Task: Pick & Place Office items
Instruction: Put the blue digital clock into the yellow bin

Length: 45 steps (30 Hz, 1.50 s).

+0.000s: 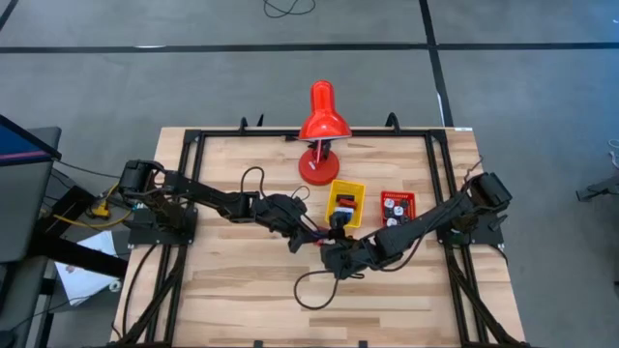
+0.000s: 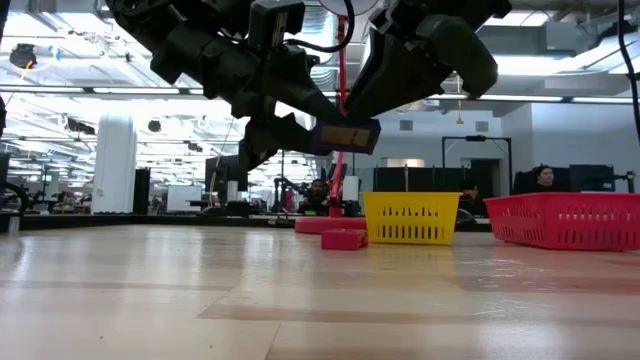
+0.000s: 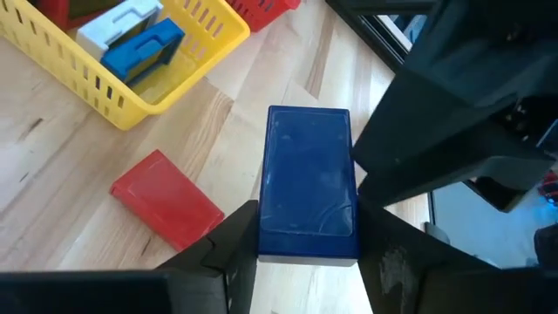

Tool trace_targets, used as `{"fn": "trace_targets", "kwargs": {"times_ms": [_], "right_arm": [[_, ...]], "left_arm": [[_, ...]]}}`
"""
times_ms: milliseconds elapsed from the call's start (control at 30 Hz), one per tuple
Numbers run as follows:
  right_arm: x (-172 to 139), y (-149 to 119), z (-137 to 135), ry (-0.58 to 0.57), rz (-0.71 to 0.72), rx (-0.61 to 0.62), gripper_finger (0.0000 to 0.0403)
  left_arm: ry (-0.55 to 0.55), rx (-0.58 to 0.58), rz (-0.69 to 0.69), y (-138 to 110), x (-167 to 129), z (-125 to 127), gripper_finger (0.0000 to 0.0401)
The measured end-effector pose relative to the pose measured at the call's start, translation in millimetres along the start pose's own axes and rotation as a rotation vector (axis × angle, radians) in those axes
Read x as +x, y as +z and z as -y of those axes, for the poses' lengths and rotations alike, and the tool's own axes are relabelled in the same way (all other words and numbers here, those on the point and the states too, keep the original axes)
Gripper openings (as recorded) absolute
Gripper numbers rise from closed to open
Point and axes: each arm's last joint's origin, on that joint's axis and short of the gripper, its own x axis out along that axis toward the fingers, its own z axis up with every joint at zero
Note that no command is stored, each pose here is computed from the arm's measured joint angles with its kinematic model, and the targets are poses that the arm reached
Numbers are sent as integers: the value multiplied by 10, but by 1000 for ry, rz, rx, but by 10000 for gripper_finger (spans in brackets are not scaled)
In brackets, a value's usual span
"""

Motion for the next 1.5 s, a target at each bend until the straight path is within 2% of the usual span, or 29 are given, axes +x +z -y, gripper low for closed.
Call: {"fn": "trace_targets", "kwargs": {"times_ms": [233, 367, 467, 567, 633, 833, 1033, 1233, 1367, 1500], "right_arm": [[61, -55, 64, 8, -47, 32, 121], [87, -68, 99, 3, -59, 37, 118], [89, -71, 101, 3, -61, 36, 98], [86, -75, 99, -2, -65, 29, 65], [88, -77, 102, 4, -66, 33, 49], [59, -103, 107, 7, -90, 89, 49], [-185, -230, 324, -2, -155, 235, 49], [-244, -529, 577, 38, -179, 394, 49], [-68, -700, 716, 137, -195, 475, 49], [98, -806, 820, 229, -200, 489, 49]], "left_arm": [[-31, 3, 15, 20, 0, 23, 168], [-35, 7, 16, 19, 0, 30, 159], [-40, 35, 24, 25, 0, 35, 152], [-43, 45, 28, 33, -2, 31, 170], [-39, 103, 26, 39, -3, 18, 196], [-27, 200, 13, 27, -3, 4, 263], [-46, 458, 53, 44, -2, 46, 313], [-82, 602, 131, 91, -9, 114, 332], [-103, 662, 190, 61, -27, 90, 332], [-126, 663, 270, -62, -91, -54, 329]]}}
